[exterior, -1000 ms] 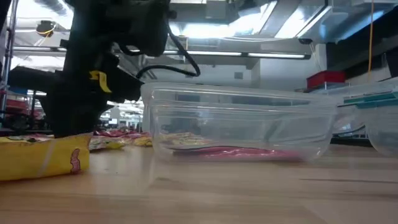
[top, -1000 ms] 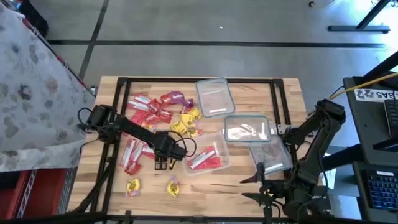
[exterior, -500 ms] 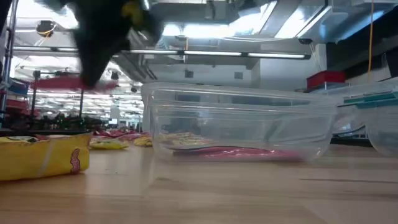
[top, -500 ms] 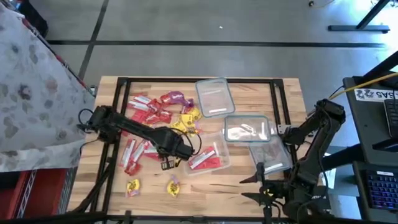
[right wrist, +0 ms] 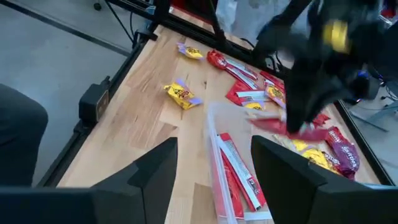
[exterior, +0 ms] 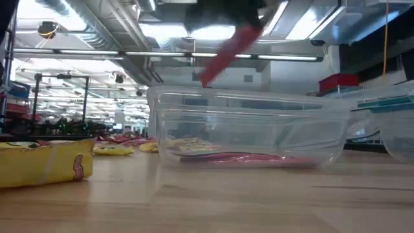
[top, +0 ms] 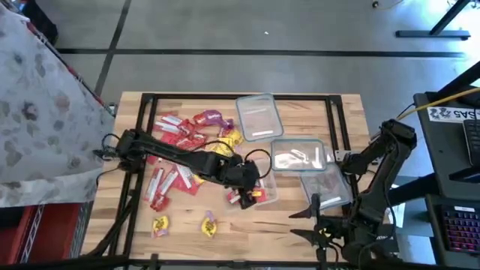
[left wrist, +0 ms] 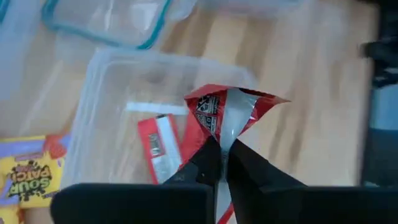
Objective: Sort candy
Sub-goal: Put the pink candy into the top rectangular transparent food container
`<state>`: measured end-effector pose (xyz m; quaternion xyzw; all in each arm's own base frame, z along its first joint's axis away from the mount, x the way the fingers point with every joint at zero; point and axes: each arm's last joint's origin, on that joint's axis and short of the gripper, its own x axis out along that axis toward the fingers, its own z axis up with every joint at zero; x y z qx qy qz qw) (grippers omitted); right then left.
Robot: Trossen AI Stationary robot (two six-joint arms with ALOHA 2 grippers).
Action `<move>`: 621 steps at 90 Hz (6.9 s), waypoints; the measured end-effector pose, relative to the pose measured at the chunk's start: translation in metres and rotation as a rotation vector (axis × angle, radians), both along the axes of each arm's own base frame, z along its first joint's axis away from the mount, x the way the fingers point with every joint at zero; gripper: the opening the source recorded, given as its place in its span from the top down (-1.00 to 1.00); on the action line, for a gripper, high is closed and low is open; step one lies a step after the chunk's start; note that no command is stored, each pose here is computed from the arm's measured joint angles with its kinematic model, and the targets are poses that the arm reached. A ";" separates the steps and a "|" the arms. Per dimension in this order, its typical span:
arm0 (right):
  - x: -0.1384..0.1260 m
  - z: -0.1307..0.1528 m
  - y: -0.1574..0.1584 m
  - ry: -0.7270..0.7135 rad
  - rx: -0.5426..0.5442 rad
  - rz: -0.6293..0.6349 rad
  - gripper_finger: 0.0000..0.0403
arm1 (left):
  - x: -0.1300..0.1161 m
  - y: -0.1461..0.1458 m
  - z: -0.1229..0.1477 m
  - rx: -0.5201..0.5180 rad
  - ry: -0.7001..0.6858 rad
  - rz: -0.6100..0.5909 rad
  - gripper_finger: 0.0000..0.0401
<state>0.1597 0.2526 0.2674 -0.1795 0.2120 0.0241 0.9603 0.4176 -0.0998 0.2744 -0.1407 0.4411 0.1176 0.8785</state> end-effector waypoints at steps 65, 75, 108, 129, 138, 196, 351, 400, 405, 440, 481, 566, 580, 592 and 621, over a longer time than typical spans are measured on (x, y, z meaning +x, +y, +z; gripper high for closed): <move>0.000 0.000 0.001 0.014 0.019 0.018 0.04 | 0.000 0.042 -0.024 -0.248 0.243 0.126 0.40; 0.000 0.000 0.001 0.015 0.018 0.018 0.04 | -0.025 0.038 -0.003 -0.174 0.302 0.170 0.41; 0.000 0.000 0.001 0.012 0.024 0.017 0.04 | -0.109 -0.004 -0.012 0.117 0.622 0.571 0.32; 0.000 0.000 0.001 0.012 0.023 0.017 0.04 | -0.120 0.001 -0.069 0.009 0.837 0.355 0.02; 0.000 0.000 0.001 0.010 0.019 0.016 0.04 | -0.128 0.007 -0.085 0.025 0.947 0.082 -0.10; 0.002 0.000 0.000 0.017 0.044 0.004 0.04 | -0.142 0.015 -0.142 0.233 0.867 -0.594 -0.08; 0.002 0.001 0.000 -0.009 0.022 -0.008 0.04 | 0.018 0.029 -0.037 -0.170 0.151 0.161 0.97; 0.002 0.001 0.001 0.008 0.035 0.008 0.04 | -0.020 0.043 -0.010 -0.264 0.380 0.100 0.36; 0.002 0.001 0.001 0.008 0.035 0.008 0.04 | -0.034 0.037 0.000 -0.228 0.428 0.103 0.36; 0.002 0.001 0.001 0.003 0.043 0.006 0.04 | -0.101 -0.045 -0.019 0.188 0.688 -0.235 0.33; 0.002 0.001 0.001 0.003 0.014 0.018 0.04 | -0.140 -0.033 -0.122 0.223 0.857 -0.216 -0.12; 0.006 0.001 -0.001 -0.001 0.027 -0.005 0.04 | -0.088 -0.036 -0.032 0.150 0.571 -0.009 0.99; 0.006 0.001 -0.001 -0.003 0.013 0.000 0.04 | -0.055 -0.035 0.009 0.113 0.205 0.074 0.99; 0.006 0.002 -0.001 -0.006 0.016 0.000 0.04 | -0.029 -0.033 0.017 0.140 -0.018 -0.040 0.99; 0.006 0.003 0.000 -0.008 0.035 0.008 0.04 | -0.007 -0.005 -0.018 0.071 0.086 -0.007 0.99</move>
